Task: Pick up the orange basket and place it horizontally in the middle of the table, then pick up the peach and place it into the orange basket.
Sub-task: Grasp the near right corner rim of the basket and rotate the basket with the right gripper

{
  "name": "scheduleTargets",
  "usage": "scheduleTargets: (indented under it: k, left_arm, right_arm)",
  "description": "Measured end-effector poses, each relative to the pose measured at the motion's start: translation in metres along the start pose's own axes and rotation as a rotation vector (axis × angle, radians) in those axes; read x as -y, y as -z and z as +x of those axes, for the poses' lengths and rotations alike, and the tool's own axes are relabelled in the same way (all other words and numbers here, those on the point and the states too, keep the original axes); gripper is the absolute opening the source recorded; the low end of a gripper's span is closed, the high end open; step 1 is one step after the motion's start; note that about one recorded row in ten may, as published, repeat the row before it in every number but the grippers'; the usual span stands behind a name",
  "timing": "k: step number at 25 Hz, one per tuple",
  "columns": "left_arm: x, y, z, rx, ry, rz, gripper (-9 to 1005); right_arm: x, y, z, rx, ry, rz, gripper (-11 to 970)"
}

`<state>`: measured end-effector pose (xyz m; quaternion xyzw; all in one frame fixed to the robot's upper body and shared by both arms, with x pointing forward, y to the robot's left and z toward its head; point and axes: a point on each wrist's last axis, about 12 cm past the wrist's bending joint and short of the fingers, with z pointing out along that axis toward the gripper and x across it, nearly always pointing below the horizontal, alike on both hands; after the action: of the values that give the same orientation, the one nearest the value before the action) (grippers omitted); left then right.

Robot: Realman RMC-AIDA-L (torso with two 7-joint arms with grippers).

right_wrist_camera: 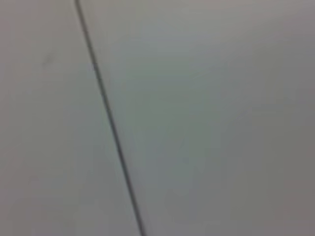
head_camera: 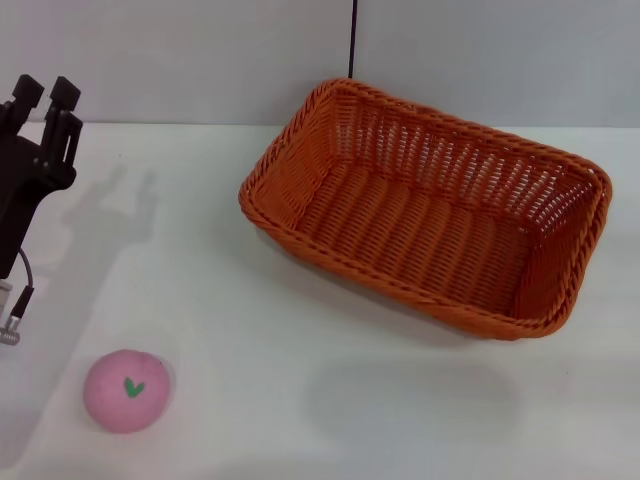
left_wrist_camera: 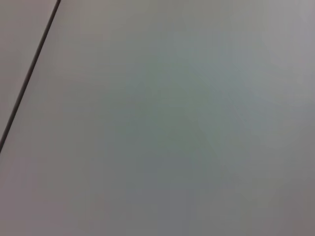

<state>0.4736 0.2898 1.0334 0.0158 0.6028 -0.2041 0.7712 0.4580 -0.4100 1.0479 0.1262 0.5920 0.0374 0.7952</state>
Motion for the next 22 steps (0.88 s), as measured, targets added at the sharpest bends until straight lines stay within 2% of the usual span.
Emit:
scheduleTargets:
  k: [1, 4, 5, 6, 7, 8, 10, 14, 15, 16, 19, 20, 21, 22]
  left_arm:
    - [0.0, 0.0, 0.0, 0.001, 0.001, 0.0, 276]
    - [0.0, 0.0, 0.0, 0.001, 0.001, -0.001, 378]
    - [0.0, 0.0, 0.0, 0.001, 0.001, -0.001, 416]
    - [0.0, 0.0, 0.0, 0.001, 0.001, -0.001, 455]
    - [0.0, 0.001, 0.0, 0.0, 0.002, -0.004, 493]
    - [0.0, 0.001, 0.0, 0.0, 0.002, -0.004, 531]
    - [0.0, 0.003, 0.0, -0.001, 0.003, -0.006, 608]
    - [0.0, 0.003, 0.0, -0.002, 0.003, -0.007, 650]
    - [0.0, 0.003, 0.0, -0.002, 0.003, -0.007, 661]
    - [0.0, 0.003, 0.0, -0.002, 0.003, -0.007, 660]
    - [0.0, 0.003, 0.0, -0.002, 0.003, -0.007, 658]
    - [0.0, 0.002, 0.0, 0.0, 0.003, -0.005, 658]
    - [0.0, 0.002, 0.0, 0.0, 0.003, -0.005, 657]
    - [0.0, 0.002, 0.0, 0.0, 0.003, -0.005, 656]
  right_arm:
    - [0.0, 0.0, 0.0, 0.0, 0.0, 0.0, 654]
    - [-0.006, -0.002, -0.003, -0.015, 0.013, -0.103, 649]
    - [-0.008, -0.006, -0.01, -0.027, -0.005, -0.184, 648]
    - [-0.008, -0.006, -0.01, -0.027, -0.005, -0.184, 647]
    - [-0.008, -0.013, -0.018, -0.054, -0.044, -0.261, 645]
    - [-0.008, -0.013, -0.018, -0.054, -0.044, -0.261, 644]
    - [-0.007, -0.023, -0.03, -0.104, -0.079, -0.35, 641]
    - [-0.009, -0.051, -0.06, -0.293, -0.125, -0.529, 636]
    - [-0.014, -0.069, -0.076, -0.419, -0.134, -0.606, 634]
    - [-0.014, -0.069, -0.076, -0.419, -0.134, -0.606, 633]
    - [-0.026, -0.097, -0.099, -0.627, -0.108, -0.683, 629]
    - [-0.037, -0.116, -0.113, -0.753, -0.061, -0.708, 627]
    - [-0.037, -0.116, -0.113, -0.753, -0.061, -0.708, 626]
    - [-0.042, -0.125, -0.118, -0.812, -0.031, -0.713, 624]
